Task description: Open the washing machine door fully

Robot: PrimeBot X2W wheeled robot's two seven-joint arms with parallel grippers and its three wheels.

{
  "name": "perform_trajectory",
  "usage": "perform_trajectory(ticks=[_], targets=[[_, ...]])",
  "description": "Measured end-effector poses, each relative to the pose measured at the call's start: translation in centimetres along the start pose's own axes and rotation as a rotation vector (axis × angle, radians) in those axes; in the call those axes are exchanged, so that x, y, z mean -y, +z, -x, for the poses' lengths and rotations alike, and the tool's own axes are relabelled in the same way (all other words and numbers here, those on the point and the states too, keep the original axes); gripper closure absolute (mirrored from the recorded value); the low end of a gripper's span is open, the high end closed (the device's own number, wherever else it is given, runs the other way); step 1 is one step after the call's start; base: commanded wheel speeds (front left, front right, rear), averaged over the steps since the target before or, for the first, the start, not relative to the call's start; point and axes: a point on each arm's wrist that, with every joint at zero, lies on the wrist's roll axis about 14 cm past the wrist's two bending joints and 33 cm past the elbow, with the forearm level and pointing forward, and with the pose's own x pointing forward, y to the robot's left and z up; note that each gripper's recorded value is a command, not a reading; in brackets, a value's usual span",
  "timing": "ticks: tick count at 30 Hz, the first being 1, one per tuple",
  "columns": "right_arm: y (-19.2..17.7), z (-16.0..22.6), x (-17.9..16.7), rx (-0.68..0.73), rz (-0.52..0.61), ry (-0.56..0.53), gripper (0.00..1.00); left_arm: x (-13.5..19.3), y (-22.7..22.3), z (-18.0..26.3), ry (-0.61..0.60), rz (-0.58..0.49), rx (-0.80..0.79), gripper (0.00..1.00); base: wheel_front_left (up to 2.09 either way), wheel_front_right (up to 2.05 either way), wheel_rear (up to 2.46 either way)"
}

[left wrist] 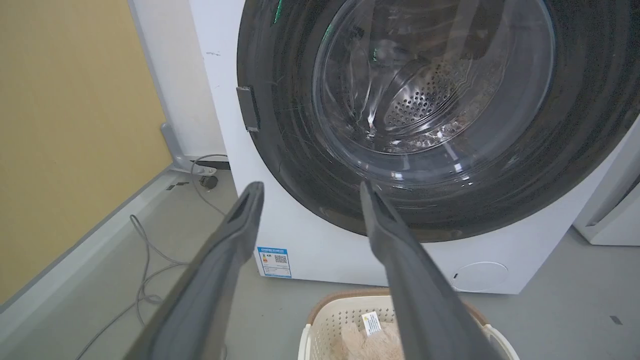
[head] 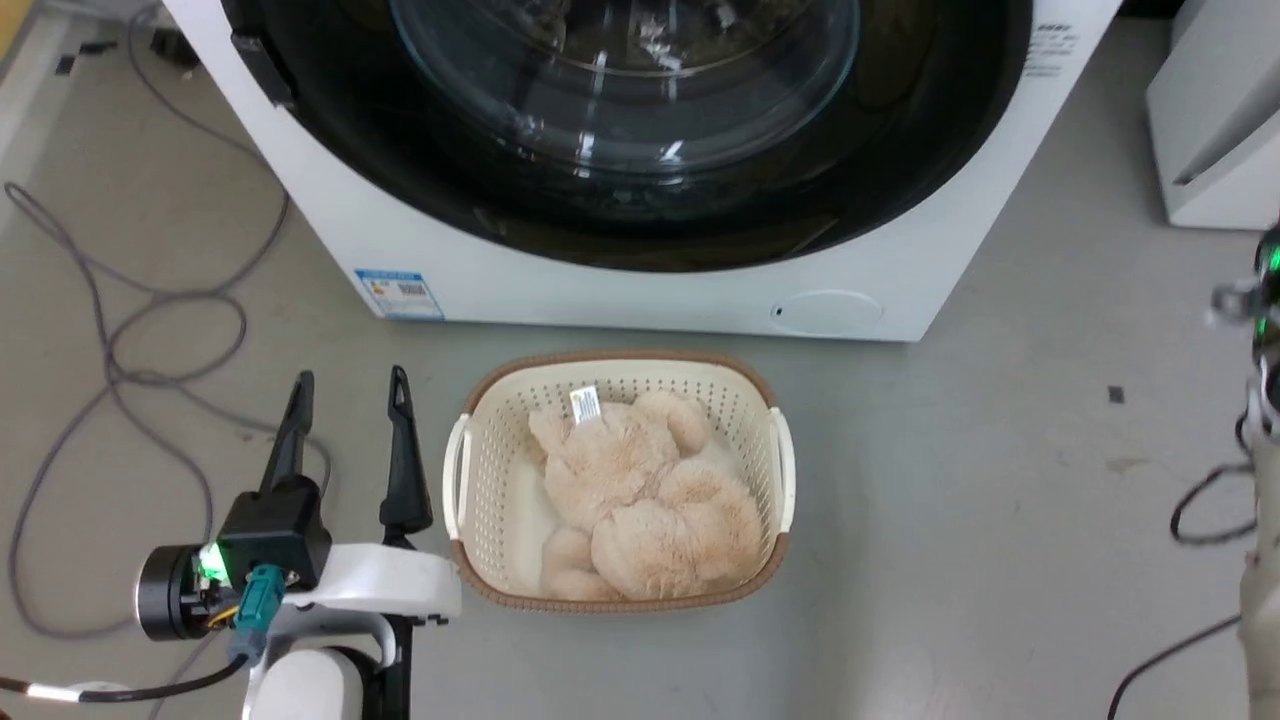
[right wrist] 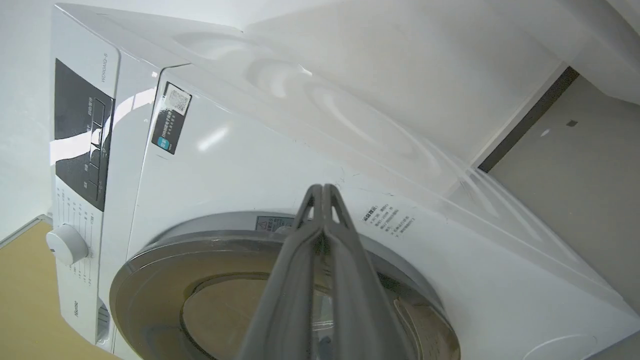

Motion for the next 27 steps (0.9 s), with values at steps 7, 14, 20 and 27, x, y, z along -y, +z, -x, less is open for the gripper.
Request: perform_trajectory(ticks=[7,14,20,27], targets=[[-2.0,-3.8,-1.6,-0.052,-0.012,0.036,1.0,-0.2,-0.9,-0.8,0.013,-0.007,-0.01,0.0,0.0,0.0,0.0],[-4.7,-6.6,-2.8,-0.124,-0.043,0.063,1.0,-0.5,-1.6,-1.5,0.032,-0.011,-0.012,0.0,0.0,0.0,0.0],[-6.9,-8.0,-3.0,-0.188,-0.061,0.064,1.0,-0.9,-2.0,-1.9,0.05,-0.015,-0.014,0.0,0.0,0.0,0.0],[-8.9,-9.2,-3.0,-0.255,-0.085,0.063,1.0,-1.0,-2.5,-2.3,0.061,-0.016,-0.013,0.0,0.0,0.0,0.0]])
